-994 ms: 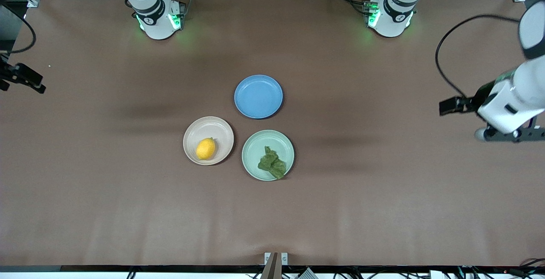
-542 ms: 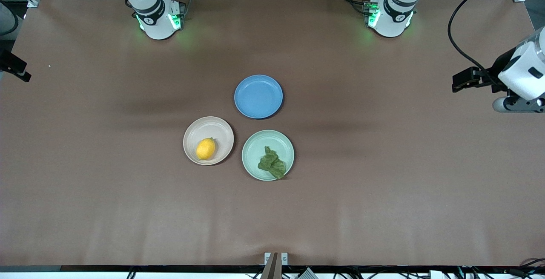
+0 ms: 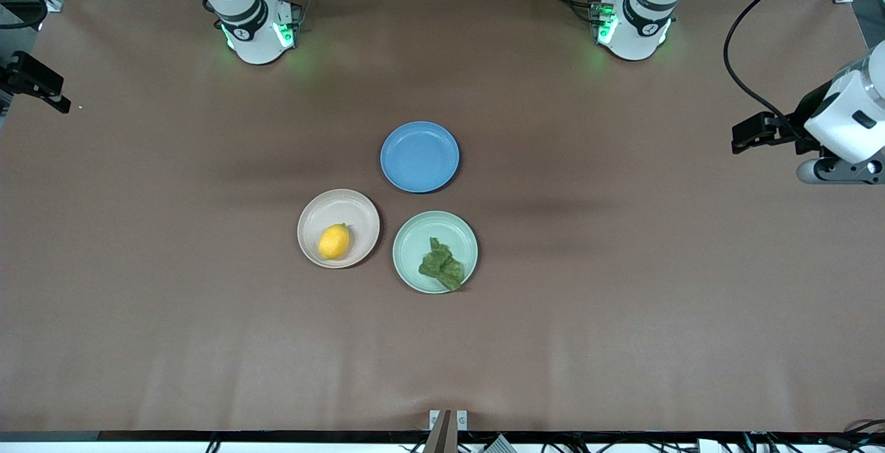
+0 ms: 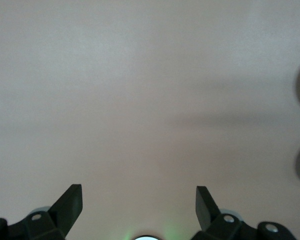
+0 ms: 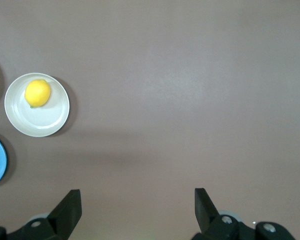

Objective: Place lemon and lettuce in plates

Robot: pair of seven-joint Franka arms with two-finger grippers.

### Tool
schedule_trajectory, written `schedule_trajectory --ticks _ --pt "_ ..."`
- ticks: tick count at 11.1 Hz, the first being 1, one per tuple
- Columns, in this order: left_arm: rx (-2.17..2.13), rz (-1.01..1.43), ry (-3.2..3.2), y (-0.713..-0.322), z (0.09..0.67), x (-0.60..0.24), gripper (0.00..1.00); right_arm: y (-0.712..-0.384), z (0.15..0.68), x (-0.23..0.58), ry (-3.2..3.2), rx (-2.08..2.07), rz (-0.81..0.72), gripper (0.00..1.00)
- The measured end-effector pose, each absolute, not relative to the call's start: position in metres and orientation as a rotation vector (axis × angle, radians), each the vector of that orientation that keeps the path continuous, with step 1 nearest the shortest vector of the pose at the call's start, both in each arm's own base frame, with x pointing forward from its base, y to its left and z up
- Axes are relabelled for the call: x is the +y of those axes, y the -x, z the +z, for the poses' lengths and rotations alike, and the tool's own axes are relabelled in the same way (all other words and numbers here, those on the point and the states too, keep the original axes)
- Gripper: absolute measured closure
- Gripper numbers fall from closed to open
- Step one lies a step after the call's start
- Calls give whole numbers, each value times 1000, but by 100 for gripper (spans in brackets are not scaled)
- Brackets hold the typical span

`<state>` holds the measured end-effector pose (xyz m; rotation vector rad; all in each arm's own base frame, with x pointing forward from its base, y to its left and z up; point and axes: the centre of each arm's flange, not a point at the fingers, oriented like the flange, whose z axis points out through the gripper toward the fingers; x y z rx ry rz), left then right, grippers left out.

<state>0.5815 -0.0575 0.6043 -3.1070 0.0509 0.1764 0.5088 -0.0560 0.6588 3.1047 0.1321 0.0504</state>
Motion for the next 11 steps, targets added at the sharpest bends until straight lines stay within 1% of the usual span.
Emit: schedule_trajectory --ticks 2,4,8,11 --pt "48 168 3108 -583 601 -56 0 -510 660 -64 -3097 226 54 0" --pt "29 165 3109 -584 602 -49 0 -520 665 -74 -3085 272 76 0" --pt "26 164 3110 -584 602 -48 0 -544 655 -91 -3079 254 54 0" --pt "28 163 3110 -583 602 -49 0 -553 653 -89 -3132 226 73 0"
